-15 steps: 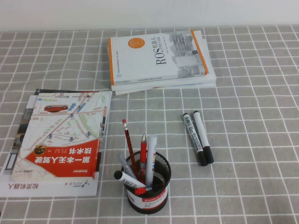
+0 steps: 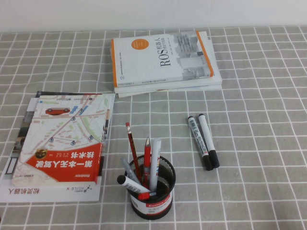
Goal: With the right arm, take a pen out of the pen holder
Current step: 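Take a marker out of the pen holder and lay it on the table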
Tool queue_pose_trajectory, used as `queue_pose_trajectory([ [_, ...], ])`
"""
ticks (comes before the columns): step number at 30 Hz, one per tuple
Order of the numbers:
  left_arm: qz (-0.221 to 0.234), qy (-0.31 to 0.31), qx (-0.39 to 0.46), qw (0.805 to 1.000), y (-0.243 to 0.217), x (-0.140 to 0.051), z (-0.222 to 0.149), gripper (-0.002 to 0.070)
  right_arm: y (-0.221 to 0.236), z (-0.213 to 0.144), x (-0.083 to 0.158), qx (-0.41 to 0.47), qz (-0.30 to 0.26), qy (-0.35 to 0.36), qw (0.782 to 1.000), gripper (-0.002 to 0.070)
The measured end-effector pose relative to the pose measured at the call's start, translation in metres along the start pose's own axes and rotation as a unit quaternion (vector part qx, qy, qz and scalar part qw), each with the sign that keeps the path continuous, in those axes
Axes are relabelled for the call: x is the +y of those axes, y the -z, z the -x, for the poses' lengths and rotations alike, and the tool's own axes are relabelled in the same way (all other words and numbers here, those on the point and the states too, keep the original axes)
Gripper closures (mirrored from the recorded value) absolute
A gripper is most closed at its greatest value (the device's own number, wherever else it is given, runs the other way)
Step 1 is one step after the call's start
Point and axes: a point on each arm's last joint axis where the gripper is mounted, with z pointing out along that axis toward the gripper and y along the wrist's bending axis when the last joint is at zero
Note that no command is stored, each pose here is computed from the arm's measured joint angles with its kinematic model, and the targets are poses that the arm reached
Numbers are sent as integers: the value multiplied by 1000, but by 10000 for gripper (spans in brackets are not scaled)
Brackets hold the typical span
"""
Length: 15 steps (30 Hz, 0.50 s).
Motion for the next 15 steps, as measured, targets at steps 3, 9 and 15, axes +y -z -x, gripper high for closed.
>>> queue_pose_trajectory([
  [3, 0, 0, 0, 1000, 0, 0, 0, 678, 0, 5, 0, -26, 2, -26, 999, 689],
  [9, 0, 0, 0, 1000, 0, 0, 0, 678, 1, 13, 2, -68, 24, -156, 985, 689],
  [15, 0, 0, 0, 1000, 0, 0, 0, 678, 2, 18, 3, -91, 39, -258, 961, 689],
])
